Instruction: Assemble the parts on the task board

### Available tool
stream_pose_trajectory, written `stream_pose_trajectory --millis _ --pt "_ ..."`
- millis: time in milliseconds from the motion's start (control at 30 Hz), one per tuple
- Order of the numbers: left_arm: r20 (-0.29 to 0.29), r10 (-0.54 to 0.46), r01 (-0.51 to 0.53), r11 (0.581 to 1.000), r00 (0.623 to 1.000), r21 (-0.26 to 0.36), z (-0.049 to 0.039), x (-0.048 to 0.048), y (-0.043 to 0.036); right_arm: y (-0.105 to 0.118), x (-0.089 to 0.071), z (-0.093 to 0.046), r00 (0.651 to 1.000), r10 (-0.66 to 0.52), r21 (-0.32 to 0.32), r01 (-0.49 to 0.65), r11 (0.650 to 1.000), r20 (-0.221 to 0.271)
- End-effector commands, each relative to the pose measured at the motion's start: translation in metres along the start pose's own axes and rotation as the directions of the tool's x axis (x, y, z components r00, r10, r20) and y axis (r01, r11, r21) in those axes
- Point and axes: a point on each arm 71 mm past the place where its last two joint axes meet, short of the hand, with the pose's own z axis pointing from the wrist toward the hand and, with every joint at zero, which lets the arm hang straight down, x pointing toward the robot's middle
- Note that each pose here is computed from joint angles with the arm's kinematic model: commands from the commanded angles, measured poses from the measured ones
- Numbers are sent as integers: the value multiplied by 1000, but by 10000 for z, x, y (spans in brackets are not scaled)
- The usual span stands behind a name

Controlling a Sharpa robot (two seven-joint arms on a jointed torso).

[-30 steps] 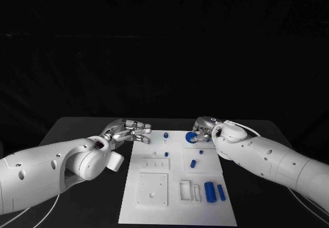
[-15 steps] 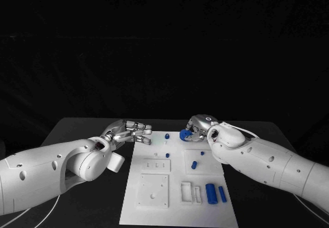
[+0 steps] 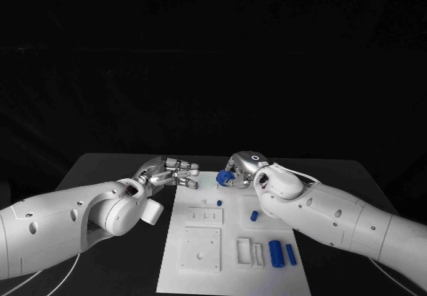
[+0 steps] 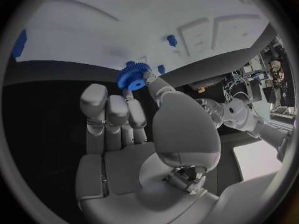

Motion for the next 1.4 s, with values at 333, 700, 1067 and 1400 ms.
stream_pose_trajectory --millis 333,700,1067,1400 --pt "-16 -4 4 1000 1000 9 24 38 -18 151 168 68 999 -35 -10 35 999 -6" --pt "-20 -5 5 1000 1000 8 34 51 -18 214 275 92 998 -46 -17 46 999 -32" --pt "-23 -5 5 1000 1000 8 41 58 -17 259 360 104 997 -55 -24 54 998 -49" --pt "-24 -5 6 1000 1000 7 44 62 -17 247 390 126 997 -54 -11 53 999 -51"
